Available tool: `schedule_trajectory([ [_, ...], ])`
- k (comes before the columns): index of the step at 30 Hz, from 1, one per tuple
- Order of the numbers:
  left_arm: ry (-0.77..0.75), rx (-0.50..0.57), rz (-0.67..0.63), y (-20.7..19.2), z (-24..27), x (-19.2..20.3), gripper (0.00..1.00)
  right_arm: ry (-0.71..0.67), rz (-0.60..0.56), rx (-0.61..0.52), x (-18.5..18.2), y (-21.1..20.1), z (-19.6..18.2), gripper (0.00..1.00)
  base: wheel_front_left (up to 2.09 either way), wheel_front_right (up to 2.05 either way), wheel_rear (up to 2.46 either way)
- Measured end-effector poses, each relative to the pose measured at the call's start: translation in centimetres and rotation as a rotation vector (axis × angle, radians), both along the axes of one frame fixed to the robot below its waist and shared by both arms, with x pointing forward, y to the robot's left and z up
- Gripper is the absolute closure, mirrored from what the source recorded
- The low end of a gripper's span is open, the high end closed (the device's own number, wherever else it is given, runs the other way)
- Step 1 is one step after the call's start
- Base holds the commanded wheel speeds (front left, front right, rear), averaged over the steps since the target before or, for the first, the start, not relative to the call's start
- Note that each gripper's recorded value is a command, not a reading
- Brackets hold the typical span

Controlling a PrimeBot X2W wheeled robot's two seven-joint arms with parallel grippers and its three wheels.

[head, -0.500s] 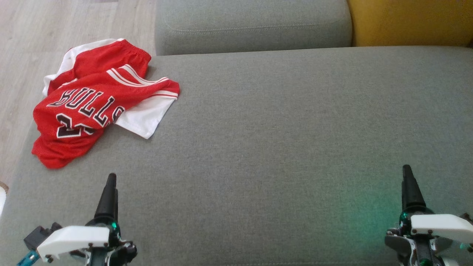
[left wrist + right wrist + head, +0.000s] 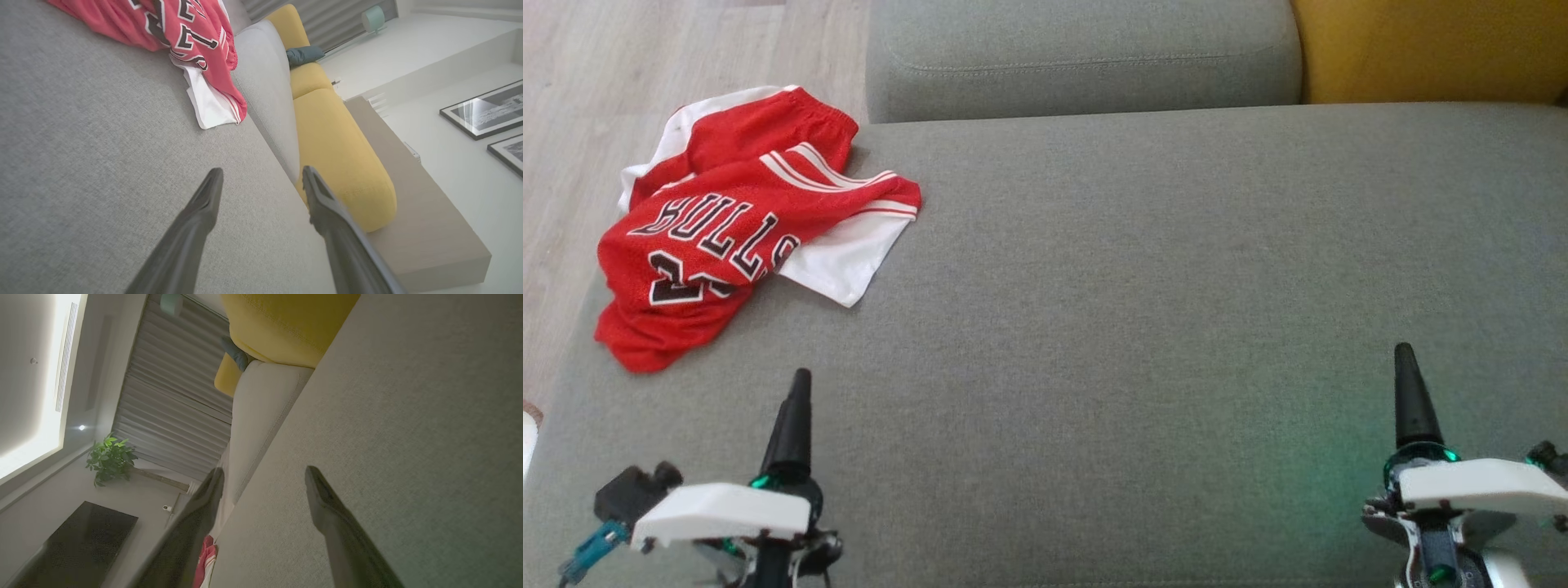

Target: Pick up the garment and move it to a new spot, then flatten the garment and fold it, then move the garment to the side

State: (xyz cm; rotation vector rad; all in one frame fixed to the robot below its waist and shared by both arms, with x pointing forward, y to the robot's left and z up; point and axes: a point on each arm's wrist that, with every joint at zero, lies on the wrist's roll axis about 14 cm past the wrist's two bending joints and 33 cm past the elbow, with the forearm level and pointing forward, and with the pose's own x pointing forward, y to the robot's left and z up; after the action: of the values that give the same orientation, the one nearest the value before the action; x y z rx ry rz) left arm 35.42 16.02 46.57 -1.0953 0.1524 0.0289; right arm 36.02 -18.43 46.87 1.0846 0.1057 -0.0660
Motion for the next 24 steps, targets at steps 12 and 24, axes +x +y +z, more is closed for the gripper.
schedule_trajectory([
  [12, -0.036, 0.186, -0.04, -0.8, 0.5, 0.1, 0.0, -0.029, 0.042, -0.173, 0.1, 1.0, 0.6, 0.0, 0.0, 0.0, 0.0],
  [24, -0.061, 0.348, -0.057, -1.1, 0.9, 0.1, 0.0, -0.055, 0.08, -0.324, 0.2, 1.9, 0.9, 0.0, 0.0, 0.0, 0.0],
])
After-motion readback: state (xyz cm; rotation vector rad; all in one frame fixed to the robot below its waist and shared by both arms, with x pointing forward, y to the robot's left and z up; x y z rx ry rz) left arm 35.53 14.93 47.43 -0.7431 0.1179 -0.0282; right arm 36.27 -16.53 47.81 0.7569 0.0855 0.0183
